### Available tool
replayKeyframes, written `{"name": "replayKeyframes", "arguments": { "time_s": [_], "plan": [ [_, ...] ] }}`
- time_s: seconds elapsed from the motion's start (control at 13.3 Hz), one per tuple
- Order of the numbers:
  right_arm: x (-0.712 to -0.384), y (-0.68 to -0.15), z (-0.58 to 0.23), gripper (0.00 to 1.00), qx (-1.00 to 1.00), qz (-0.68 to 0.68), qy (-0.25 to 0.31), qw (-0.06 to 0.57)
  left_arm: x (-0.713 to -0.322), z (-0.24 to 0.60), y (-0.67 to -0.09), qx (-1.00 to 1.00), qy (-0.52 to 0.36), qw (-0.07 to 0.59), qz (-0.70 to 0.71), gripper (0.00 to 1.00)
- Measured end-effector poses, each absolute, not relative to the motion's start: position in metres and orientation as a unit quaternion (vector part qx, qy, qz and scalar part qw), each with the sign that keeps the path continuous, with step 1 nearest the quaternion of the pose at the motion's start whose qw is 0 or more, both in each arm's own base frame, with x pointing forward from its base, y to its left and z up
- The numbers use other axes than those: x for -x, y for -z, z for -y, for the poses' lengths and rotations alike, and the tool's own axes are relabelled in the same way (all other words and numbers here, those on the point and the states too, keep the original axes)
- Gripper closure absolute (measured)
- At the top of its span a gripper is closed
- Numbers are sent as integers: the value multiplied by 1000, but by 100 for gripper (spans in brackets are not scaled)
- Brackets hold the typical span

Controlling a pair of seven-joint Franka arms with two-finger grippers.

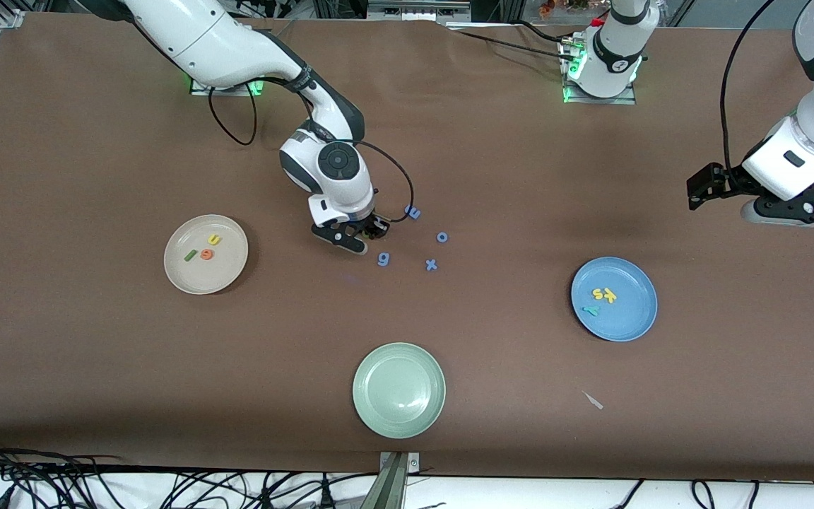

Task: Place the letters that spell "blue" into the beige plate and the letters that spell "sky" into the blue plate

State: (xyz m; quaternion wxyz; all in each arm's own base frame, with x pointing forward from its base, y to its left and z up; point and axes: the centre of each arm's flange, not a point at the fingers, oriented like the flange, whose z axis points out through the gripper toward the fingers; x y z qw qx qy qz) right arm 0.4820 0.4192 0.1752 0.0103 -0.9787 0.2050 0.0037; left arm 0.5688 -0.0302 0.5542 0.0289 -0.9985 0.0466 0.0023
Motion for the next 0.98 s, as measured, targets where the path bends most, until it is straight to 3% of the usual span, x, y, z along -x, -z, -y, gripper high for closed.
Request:
{"name": "replayKeyframes", "arguments": {
  "time_s": [0.38,0.68,0.98],
  "plan": [
    [-521,-201,-381,63,984,-177,12,-4,-568,30,-554,998,-4,29,-47,0],
    [-560,-250,-309,63,996,-79,-14,-37,-568,30,-554,998,-4,29,-47,0],
    [-578,-286,-218,63,995,52,-42,-80,-568,30,-554,998,-4,29,-46,0]
  ]
}}
